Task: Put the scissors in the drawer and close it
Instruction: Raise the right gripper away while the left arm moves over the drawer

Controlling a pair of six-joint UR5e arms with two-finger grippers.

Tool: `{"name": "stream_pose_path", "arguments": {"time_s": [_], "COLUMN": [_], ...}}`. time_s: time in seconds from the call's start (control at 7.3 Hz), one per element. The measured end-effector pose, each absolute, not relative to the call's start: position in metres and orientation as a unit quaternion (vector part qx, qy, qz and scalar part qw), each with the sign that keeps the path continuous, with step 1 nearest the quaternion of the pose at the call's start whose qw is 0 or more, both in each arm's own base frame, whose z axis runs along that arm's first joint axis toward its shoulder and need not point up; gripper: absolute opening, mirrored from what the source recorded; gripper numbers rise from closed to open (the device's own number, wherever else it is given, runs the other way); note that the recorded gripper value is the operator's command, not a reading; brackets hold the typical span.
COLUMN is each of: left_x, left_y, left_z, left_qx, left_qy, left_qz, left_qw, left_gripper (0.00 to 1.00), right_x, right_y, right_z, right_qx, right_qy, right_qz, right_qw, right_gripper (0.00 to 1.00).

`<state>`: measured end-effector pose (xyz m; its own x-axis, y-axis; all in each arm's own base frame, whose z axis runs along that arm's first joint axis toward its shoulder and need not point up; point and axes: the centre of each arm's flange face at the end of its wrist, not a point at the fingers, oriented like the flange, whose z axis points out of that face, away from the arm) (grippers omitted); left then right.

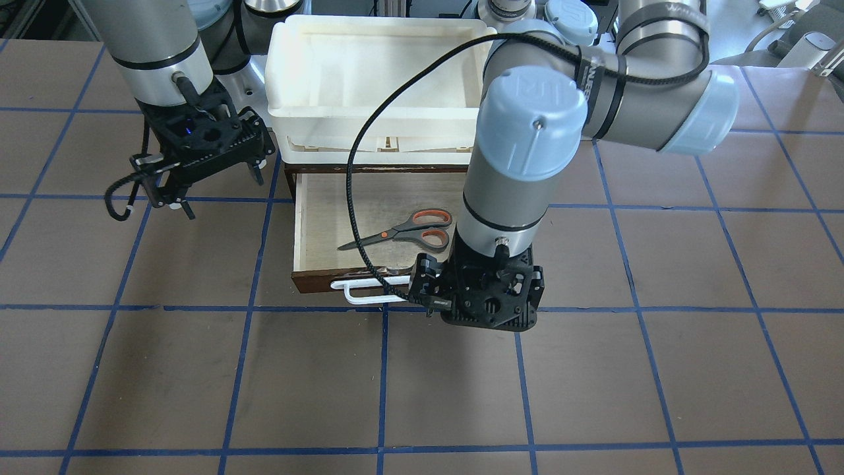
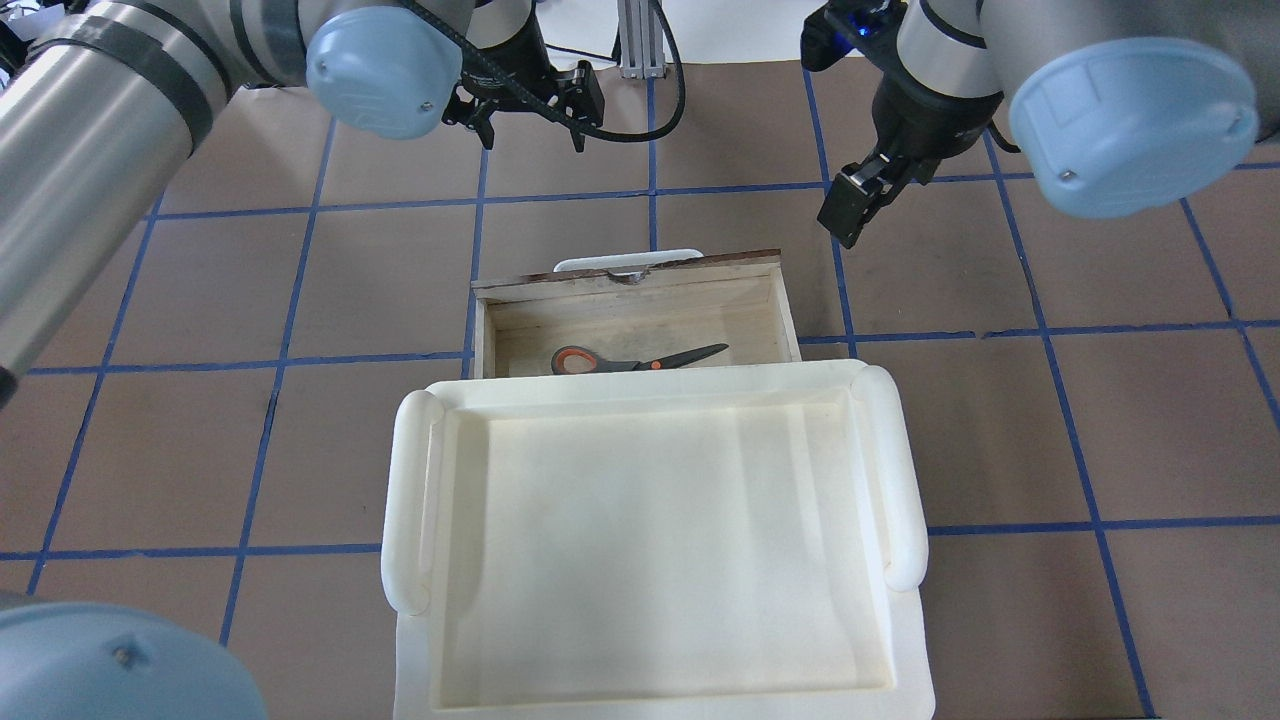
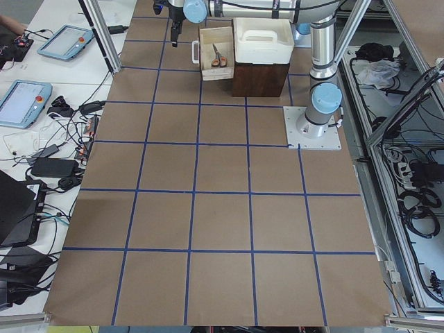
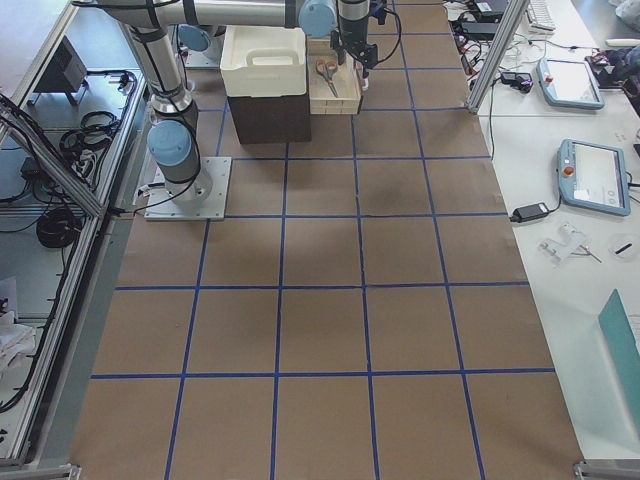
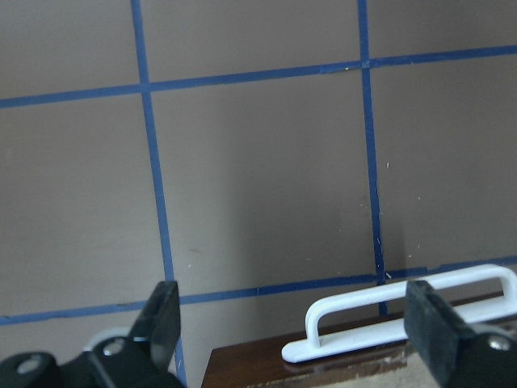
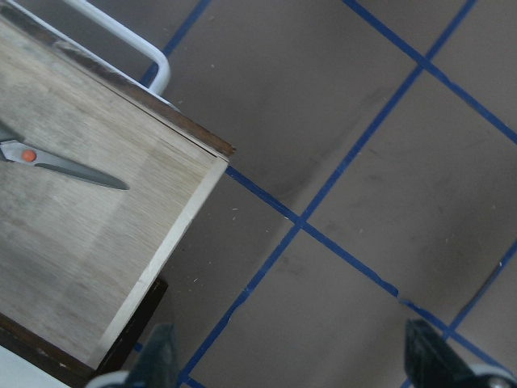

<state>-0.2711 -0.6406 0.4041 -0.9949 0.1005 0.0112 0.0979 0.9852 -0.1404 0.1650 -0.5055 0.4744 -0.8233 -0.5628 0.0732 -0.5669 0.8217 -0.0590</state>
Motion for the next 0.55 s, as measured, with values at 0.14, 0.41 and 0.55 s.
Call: {"name": "stream_pose_path", "arguments": {"time_s": [0.14,0.41,0.55], "left_x": [-0.278,-0.291,-0.291], "left_y": [-0.652,-0.671,-0.677], "left_z": [0.382,0.339,0.319], "left_qx": [-0.046,-0.039,-0.036], "left_qy": [-0.997,-0.999,-0.999], "left_qz": [0.058,0.029,0.012], "left_qw": [0.008,0.023,0.02], "left_gripper": [1.0,1.0,1.0], "right_x": [0.157,0.153,0.153], "right_y": [-0.501,-0.491,-0.486], "right_z": [0.478,0.486,0.49], "right_qx": [0.24,0.133,0.102], "right_qy": [-0.97,-0.99,-0.994], "right_qz": [0.032,0.026,0.025], "right_qw": [0.039,0.04,0.038], "right_gripper": [1.0,1.0,1.0]}}
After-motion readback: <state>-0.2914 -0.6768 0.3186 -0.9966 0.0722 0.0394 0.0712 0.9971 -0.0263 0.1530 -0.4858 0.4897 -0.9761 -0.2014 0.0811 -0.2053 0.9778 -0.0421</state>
